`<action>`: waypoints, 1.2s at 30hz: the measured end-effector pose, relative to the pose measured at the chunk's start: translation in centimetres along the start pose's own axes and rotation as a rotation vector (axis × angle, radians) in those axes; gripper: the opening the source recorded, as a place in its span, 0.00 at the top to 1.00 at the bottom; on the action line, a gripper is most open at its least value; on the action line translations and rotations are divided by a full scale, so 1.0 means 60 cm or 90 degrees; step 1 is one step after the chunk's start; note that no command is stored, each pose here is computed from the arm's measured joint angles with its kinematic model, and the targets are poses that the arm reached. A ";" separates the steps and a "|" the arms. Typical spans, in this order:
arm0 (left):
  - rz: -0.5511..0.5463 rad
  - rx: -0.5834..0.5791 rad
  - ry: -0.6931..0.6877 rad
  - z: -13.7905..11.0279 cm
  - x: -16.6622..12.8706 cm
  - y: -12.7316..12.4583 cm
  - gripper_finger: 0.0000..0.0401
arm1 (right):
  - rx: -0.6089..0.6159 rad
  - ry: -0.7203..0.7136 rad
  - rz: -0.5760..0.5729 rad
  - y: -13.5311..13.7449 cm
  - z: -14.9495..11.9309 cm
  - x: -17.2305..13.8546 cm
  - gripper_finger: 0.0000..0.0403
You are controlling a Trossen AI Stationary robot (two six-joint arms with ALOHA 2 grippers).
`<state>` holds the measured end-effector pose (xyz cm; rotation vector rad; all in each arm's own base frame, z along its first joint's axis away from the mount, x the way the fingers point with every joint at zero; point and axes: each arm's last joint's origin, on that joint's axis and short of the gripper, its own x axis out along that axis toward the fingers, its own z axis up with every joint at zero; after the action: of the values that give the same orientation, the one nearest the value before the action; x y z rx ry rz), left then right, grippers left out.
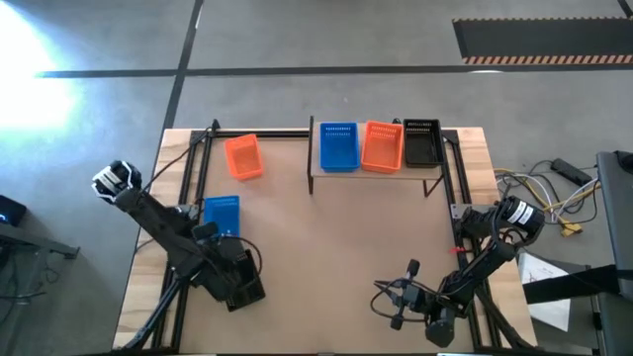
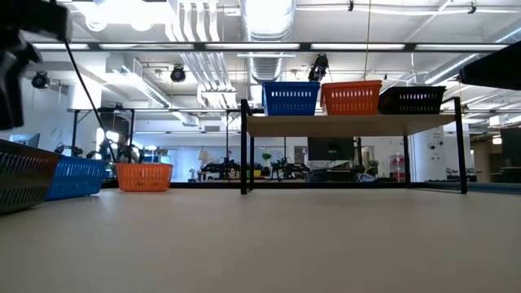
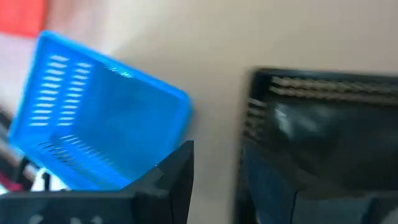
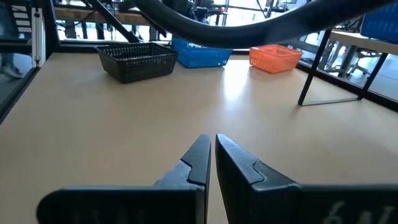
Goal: Stack baskets on shelf by color
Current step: Move the blue bin to the center of the table
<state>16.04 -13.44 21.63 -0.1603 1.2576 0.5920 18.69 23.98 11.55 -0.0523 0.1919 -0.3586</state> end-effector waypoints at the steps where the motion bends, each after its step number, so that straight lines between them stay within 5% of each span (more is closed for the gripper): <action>1: 0.014 -0.011 0.004 0.001 0.009 0.005 0.69 | -0.002 0.000 -0.001 0.000 0.000 0.000 0.96; 9: 0.087 -0.028 0.046 0.029 0.047 0.046 0.69 | -0.005 -0.001 -0.009 -0.002 -0.001 0.003 0.96; 22: -0.007 -0.007 0.098 0.020 0.043 0.086 0.68 | 0.000 0.000 -0.011 -0.003 0.000 0.005 0.96; 30: -0.108 0.018 0.061 -0.006 0.075 0.101 0.51 | -0.004 0.001 -0.010 -0.003 -0.001 0.005 0.96; 36: -0.095 0.067 0.068 -0.017 0.093 0.105 0.47 | -0.005 0.001 -0.010 -0.003 -0.001 0.005 0.96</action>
<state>13.04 -6.74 17.42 -0.1977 1.3647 0.3923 18.91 23.69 11.47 -0.0615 0.1953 -0.3741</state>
